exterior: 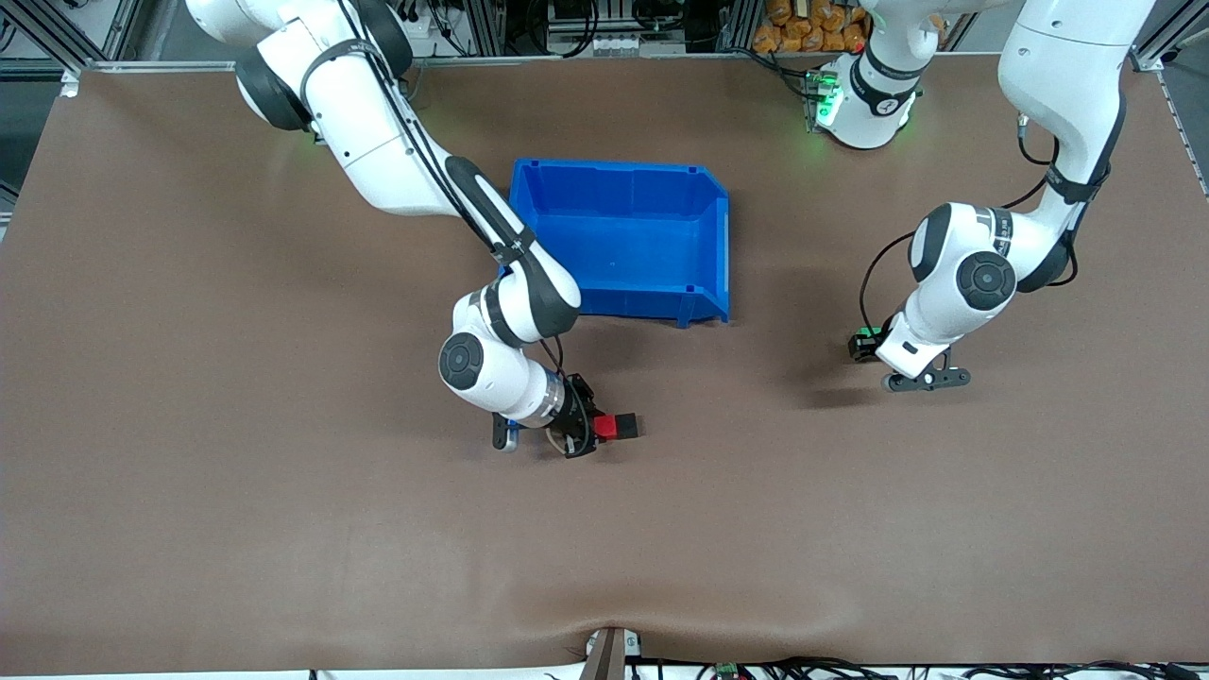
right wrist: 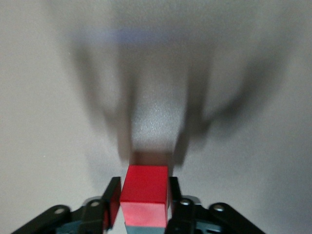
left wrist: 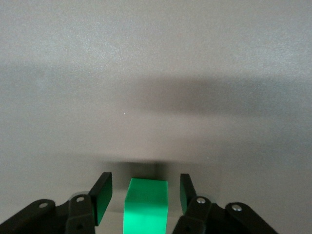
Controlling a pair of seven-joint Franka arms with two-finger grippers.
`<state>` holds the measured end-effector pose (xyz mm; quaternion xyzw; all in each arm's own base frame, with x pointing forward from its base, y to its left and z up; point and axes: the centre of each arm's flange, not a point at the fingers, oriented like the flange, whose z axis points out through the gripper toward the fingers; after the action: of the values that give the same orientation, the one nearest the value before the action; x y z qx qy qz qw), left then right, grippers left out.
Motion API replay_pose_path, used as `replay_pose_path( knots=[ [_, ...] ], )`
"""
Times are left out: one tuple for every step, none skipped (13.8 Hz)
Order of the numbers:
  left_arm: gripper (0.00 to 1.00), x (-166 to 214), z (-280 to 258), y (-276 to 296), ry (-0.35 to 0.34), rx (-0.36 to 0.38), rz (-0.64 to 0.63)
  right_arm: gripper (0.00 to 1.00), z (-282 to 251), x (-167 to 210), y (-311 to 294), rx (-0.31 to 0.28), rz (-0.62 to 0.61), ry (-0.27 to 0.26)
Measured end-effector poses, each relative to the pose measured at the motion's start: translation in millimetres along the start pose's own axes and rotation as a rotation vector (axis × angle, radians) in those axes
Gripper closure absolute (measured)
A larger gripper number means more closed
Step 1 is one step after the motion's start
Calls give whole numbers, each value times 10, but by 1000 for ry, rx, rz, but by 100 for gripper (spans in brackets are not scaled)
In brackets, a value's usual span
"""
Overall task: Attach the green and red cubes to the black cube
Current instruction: 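Set the red cube against the black cube and open the right gripper, then withdraw the right gripper to rest while the left gripper lifts the green cube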
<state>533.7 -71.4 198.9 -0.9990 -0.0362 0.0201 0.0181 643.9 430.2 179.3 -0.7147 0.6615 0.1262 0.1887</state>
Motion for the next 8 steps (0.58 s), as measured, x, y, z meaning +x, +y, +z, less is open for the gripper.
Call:
replay_pose_path(
  knots=[
    [37,-5,1,-1,-1,0,0,33,-31,21,-35,10,0,12],
    [39,-9,4,-1,-1,0,0,25,-93,43,-98,27,11,18],
    [39,-13,6,1,-2,1,1,13,-182,90,-186,49,17,31],
    [39,-16,8,1,-3,1,1,4,-299,170,-292,73,11,56],
    [44,-19,11,1,-4,1,1,0,-451,259,-398,78,-4,90],
    [44,-23,14,1,-4,1,1,0,-612,344,-476,57,-22,122],
    [45,-27,18,1,-5,1,1,0,-798,441,-553,32,-46,139],
    [45,-31,22,1,-6,1,2,0,-997,550,-638,17,-76,142]
  ],
)
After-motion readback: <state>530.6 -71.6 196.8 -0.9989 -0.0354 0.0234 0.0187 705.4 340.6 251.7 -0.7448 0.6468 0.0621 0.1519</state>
